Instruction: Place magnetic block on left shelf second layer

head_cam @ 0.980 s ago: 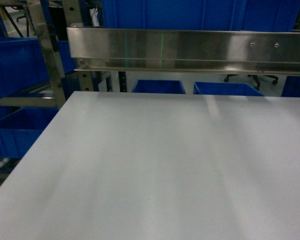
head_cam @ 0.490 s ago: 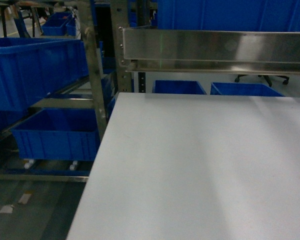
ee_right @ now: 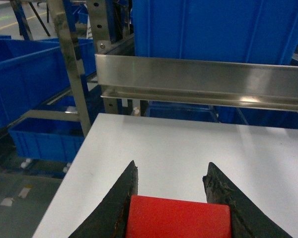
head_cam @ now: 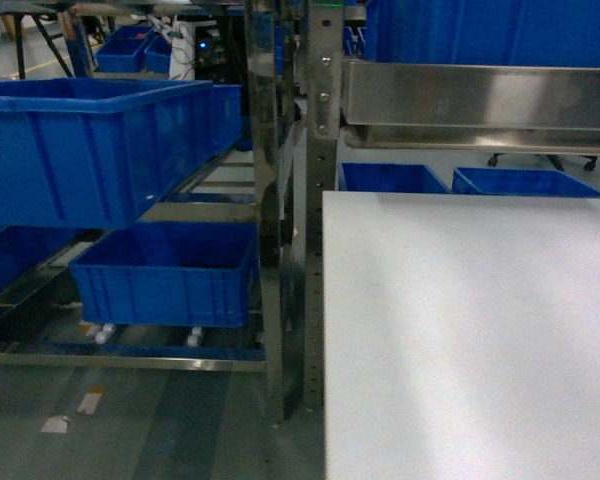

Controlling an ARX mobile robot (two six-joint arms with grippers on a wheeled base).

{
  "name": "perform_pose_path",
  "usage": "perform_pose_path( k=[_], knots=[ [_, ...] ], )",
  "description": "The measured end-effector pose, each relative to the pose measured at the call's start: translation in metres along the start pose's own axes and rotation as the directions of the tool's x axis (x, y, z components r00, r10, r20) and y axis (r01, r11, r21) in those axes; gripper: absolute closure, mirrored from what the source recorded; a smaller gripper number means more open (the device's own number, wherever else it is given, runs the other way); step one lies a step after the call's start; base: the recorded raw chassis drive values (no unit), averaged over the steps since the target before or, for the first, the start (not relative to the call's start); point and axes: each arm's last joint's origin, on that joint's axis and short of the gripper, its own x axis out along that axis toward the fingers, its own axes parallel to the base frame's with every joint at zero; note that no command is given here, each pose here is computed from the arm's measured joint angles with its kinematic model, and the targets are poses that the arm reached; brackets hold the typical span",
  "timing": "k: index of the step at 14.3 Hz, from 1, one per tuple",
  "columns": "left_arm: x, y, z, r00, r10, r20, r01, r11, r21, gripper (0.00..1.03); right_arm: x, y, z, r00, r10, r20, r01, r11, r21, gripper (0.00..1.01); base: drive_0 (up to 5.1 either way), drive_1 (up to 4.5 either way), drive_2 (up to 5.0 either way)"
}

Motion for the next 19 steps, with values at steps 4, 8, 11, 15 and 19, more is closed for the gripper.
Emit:
perform_pose_path(
  k=[4,8,11,15,19],
  knots=[
    [0.0,0.0,-0.0001,1.0,0.0,-0.001,0.0,1.0,0.0,0.05,0.0003,0.0002,-0.0004,1.0,0.001,-0.003,-0.001,1.0,0.0,0.67,-4.7,3.65,1.3],
    [0.0,0.0,0.0001,1.0,0.001,0.001,-0.001,1.0,0.0,0.05,-0.0001,0.0001,0.0002,1.0,0.001,0.002,-0.001,1.0,0.0,0.67,-4.7,3.67,1.3],
    [0.0,0.0,0.0001,1.0,0.0,0.002,0.0,1.0,0.0,0.05,0.0001,0.0001,0.0,1.0,0.001,0.002,-0.001,1.0,0.0,0.67,-4.8,3.54,1.1],
    [0.0,0.0,0.0,1.0,0.0,0.0,0.0,1.0,0.0,0.05,0.0001,0.0001,-0.0001,1.0,0.001,0.0,-0.001,1.0,0.0,0.67,-4.8,3.51,1.3],
    [0.0,0.0,0.0,1.0,0.001,0.0,-0.001,1.0,0.0,0.05,0.0002,0.0,-0.0003,1.0,0.0,-0.002,0.0,1.0,-0.001,0.67,-4.8,3.52,1.3]
  ],
)
